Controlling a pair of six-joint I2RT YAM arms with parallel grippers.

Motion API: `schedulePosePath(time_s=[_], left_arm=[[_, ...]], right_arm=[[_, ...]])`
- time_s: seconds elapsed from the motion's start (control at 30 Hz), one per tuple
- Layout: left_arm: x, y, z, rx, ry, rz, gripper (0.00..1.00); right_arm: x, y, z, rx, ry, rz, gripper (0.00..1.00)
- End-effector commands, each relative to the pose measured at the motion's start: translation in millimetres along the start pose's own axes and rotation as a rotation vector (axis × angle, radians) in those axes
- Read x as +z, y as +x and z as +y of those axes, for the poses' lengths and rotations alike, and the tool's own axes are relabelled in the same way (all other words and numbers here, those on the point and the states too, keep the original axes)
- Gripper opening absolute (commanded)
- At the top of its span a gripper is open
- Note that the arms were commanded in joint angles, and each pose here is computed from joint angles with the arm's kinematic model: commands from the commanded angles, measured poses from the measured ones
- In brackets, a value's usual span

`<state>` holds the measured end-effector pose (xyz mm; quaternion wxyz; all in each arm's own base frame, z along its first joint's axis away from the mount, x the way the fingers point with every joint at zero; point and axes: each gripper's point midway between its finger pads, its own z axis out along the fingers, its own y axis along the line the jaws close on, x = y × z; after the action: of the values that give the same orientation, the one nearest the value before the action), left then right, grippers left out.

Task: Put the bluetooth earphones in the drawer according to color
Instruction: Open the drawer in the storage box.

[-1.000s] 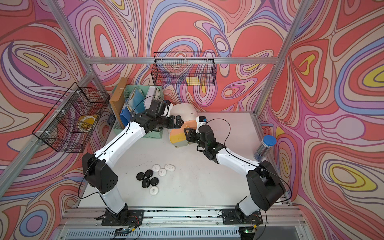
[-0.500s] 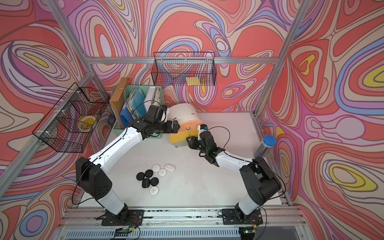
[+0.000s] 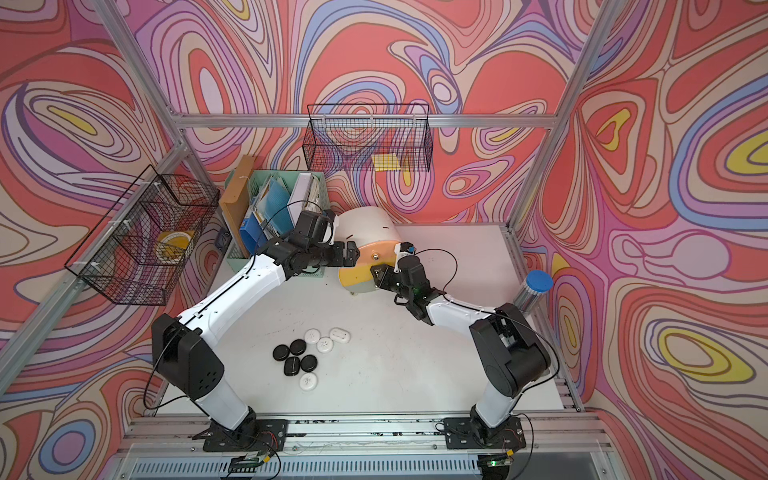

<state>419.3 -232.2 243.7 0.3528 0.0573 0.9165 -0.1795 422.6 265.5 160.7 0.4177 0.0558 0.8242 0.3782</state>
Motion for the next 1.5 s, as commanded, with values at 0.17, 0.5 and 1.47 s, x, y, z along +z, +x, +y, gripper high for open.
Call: schedulePosePath(time_s=[0.17, 0.5, 1.47], left_arm=[[5.2, -3.8, 9.0, 0.009, -0.037, -0.024, 0.99], [7.3, -3.4, 8.9, 0.005, -0.036, -0.020, 0.99], [17.4, -0.3, 16.7, 0.000, -0.077, -0.015, 0.99]], right_arm=[[12.1, -8.2, 0.0, 0.046, -0.032, -0.030, 0.33], [13.5, -11.5, -2.5, 0.061, -0.029, -0.050, 0.28], [-21.2, 12.0, -7.1, 0.094, -0.046, -0.013, 0.07]])
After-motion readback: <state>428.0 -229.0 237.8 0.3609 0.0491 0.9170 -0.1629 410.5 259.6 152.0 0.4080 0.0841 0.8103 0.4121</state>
